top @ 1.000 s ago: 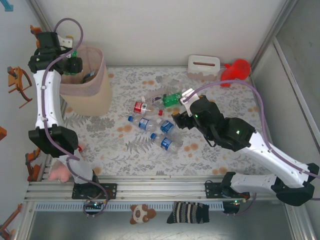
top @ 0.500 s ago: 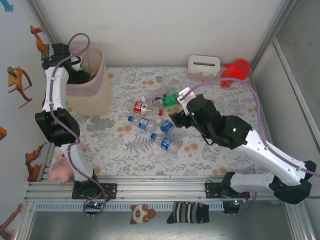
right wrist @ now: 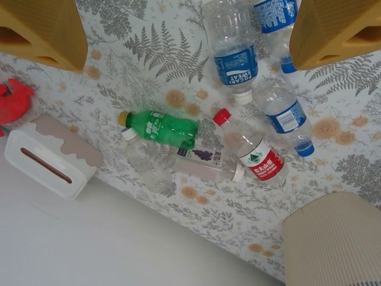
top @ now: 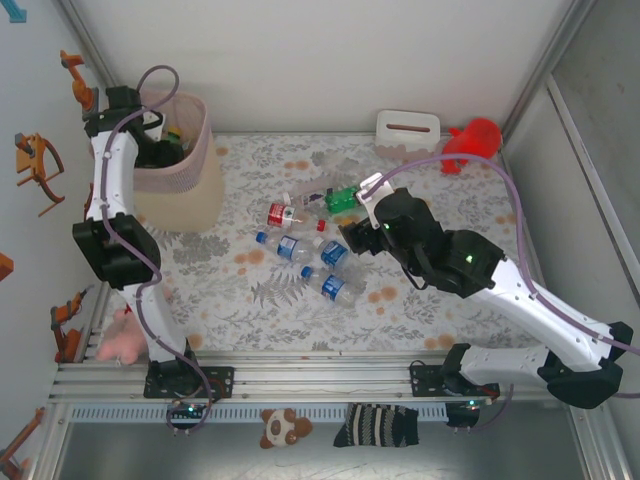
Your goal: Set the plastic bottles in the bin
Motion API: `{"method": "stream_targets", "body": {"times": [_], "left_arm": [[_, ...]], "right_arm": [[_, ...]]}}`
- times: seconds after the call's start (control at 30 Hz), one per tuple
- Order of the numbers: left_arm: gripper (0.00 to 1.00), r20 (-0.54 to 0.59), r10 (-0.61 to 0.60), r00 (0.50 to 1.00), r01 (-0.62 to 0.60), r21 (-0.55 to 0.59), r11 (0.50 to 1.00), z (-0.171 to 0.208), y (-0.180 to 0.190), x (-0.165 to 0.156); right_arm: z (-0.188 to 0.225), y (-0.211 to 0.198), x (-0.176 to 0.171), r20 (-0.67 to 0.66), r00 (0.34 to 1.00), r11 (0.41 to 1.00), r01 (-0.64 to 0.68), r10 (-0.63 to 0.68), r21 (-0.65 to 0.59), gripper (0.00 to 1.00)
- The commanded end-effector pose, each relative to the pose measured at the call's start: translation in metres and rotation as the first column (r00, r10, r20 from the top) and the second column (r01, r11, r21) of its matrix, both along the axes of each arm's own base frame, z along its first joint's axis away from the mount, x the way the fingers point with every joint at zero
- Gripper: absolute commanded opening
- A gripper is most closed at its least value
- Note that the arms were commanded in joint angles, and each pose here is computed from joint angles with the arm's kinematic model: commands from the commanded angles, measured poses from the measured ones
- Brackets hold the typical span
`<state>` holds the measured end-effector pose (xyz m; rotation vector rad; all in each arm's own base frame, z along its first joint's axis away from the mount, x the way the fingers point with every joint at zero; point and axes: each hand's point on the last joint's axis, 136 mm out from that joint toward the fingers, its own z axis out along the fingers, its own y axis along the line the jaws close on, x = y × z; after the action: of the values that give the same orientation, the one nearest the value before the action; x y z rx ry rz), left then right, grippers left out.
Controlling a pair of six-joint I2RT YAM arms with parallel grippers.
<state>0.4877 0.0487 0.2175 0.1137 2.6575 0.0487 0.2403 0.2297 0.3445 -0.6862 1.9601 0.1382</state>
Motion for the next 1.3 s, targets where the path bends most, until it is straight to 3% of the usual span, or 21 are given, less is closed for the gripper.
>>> {"method": "stream_targets", "body": {"times": [0.0, 0.77, 1.0, 1.13, 1.27], "left_arm": [[0.72, 0.086, -0.006, 0.996, 0.009, -0.032, 0.999, 0.045, -0.007, -0.012], [0.71, 0.359, -0.049, 0.932, 0.14, -0.23, 0.963, 0.162, -0.057, -0.063], [0.71, 0.466, -0.074, 0.882, 0.267, -0.365, 0.892, 0.192, -0.091, -0.092], [0.72, 0.512, -0.069, 0.856, 0.326, -0.433, 0.84, 0.199, -0.108, -0.109], [0.72, 0.532, -0.058, 0.845, 0.368, -0.498, 0.785, 0.192, -0.124, -0.127]], "right_arm": [[0.002, -0.004, -0.001, -0.023, 0.999, 0.999, 0.025, -0.024, 0.038, 0.87], [-0.052, 0.0, 0.004, -0.214, 0.972, 0.992, 0.112, -0.098, 0.055, 0.83], [-0.096, 0.005, 0.003, -0.4, 0.91, 0.986, 0.149, -0.108, 0.071, 0.75], [-0.122, 0.006, -0.002, -0.463, 0.879, 0.992, 0.127, -0.11, 0.007, 0.73], [-0.153, 0.017, -0.008, -0.541, 0.837, 0.996, 0.055, -0.082, -0.067, 0.63]]}}
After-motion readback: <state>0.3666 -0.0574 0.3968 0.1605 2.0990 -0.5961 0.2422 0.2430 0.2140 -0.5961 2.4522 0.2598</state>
